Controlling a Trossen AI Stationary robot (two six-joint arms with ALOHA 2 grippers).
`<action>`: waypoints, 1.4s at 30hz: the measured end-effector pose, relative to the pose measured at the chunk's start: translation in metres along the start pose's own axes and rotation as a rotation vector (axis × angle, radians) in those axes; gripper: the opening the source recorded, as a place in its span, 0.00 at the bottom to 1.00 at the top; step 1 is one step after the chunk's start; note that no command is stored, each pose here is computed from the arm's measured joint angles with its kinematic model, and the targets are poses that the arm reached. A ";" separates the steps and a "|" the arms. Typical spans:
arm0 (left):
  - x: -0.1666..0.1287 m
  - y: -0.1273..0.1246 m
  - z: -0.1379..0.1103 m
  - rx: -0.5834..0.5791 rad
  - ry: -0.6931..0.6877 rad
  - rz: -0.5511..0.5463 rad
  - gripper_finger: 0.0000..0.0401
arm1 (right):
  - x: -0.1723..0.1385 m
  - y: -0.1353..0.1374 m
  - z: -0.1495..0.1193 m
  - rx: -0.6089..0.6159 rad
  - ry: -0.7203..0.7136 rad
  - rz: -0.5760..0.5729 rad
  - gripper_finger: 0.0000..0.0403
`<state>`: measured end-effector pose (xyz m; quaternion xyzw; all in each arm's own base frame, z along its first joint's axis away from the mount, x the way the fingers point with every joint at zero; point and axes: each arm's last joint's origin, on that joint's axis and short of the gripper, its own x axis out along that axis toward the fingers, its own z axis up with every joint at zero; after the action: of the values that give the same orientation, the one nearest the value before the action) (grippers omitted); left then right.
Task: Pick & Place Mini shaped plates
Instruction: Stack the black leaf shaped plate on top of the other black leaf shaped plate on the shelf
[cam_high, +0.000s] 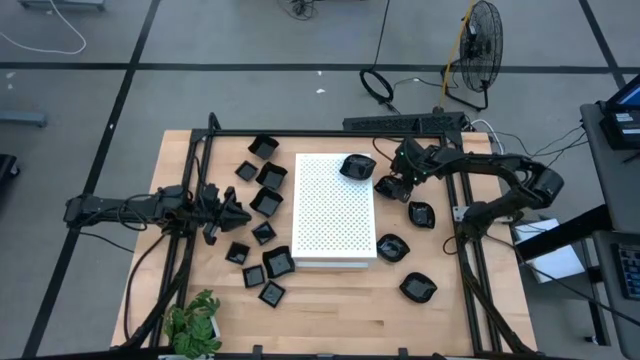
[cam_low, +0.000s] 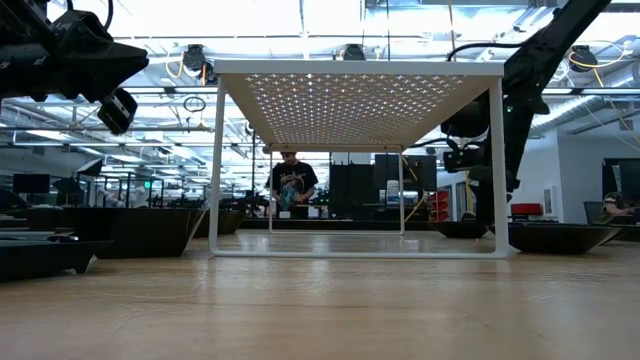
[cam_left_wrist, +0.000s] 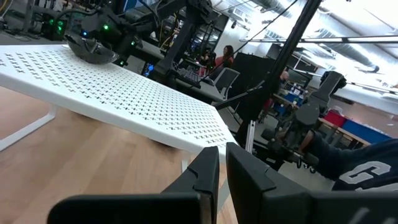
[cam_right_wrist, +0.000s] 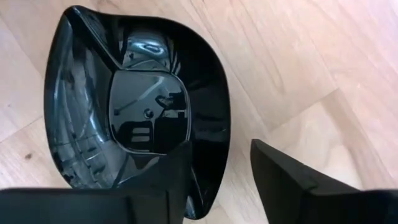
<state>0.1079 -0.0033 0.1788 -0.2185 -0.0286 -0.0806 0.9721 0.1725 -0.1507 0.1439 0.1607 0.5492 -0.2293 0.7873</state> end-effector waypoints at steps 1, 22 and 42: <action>0.000 0.000 0.000 0.000 0.001 0.000 0.08 | 0.000 0.000 0.000 -0.002 -0.003 -0.001 0.33; 0.000 0.000 0.000 0.000 0.001 0.000 0.08 | -0.023 -0.005 0.002 0.053 -0.093 -0.193 0.01; 0.000 0.000 0.000 0.000 0.000 0.001 0.08 | -0.134 -0.007 0.053 -0.017 -0.740 -0.360 0.00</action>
<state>0.1080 -0.0032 0.1787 -0.2185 -0.0284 -0.0803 0.9721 0.1714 -0.1586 0.2873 -0.0375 0.2503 -0.4011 0.8804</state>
